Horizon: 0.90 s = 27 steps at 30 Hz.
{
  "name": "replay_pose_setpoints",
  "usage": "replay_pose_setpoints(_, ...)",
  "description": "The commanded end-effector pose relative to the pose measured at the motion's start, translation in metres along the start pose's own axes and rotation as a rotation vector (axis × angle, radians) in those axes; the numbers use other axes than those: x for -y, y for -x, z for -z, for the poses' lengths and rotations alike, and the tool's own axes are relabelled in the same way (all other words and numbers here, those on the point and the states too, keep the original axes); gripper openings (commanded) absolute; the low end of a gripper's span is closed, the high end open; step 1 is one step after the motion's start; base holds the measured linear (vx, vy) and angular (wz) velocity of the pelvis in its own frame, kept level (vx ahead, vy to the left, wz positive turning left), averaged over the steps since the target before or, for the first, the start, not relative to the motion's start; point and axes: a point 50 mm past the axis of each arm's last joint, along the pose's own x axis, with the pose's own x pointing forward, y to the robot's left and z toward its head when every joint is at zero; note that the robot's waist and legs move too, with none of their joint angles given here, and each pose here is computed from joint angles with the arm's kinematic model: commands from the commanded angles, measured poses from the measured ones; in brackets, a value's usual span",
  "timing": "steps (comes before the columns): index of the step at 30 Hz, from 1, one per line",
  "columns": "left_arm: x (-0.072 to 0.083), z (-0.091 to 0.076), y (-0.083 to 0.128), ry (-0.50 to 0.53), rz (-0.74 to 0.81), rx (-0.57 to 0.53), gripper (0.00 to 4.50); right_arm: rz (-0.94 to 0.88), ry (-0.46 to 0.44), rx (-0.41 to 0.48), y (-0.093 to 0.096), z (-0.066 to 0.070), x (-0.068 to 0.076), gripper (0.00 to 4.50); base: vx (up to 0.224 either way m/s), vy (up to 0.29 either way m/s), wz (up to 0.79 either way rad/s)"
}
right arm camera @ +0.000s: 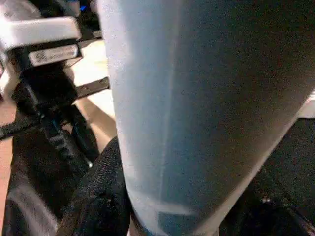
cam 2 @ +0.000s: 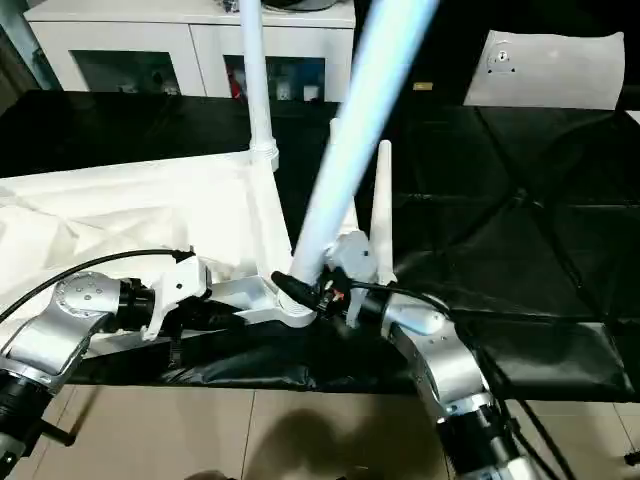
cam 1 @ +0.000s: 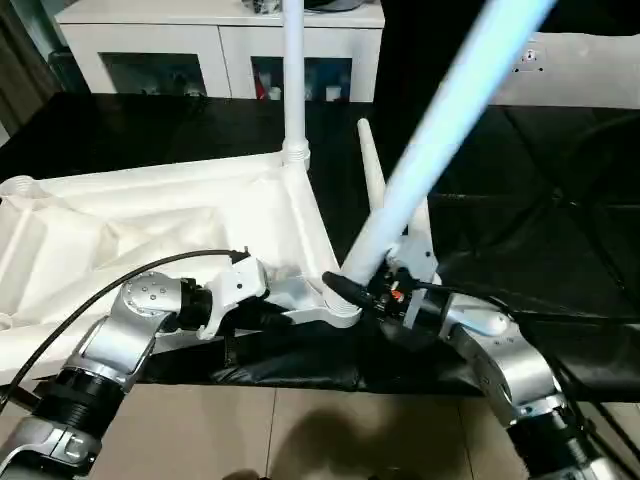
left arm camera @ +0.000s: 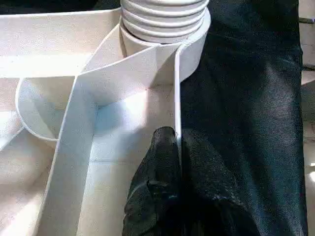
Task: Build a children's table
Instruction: Insert table leg to table base
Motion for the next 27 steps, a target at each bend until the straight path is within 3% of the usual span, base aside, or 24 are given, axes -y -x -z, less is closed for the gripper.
replay_pose_setpoints(1,-0.007,-0.014,0.007,-0.056,-0.025,0.057,0.00,-0.009,-0.069,-0.237,0.011,0.042,-0.001,1.90,0.000,0.000,0.00)
replay_pose_setpoints(9,-0.009,-0.017,0.008,-0.083,0.014,0.043,0.00,-0.232,-0.141,-0.294,0.004,0.047,-0.008,1.90,0.000,0.000,0.00)
replay_pose_setpoints(14,-0.028,-0.021,0.012,-0.104,-0.027,0.017,0.00,-0.383,-0.175,-0.351,0.005,0.052,-0.024,1.89,0.000,0.000,0.00)
replay_pose_setpoints(21,-0.050,-0.025,0.022,-0.120,-0.112,-0.019,0.00,-0.389,-0.178,-0.346,-0.002,0.054,-0.030,1.89,0.000,0.000,0.00)
replay_pose_setpoints(27,-0.047,-0.014,0.031,-0.092,-0.117,-0.037,0.00,-0.300,-0.169,-0.306,-0.012,0.052,-0.025,1.89,0.000,0.000,0.00)
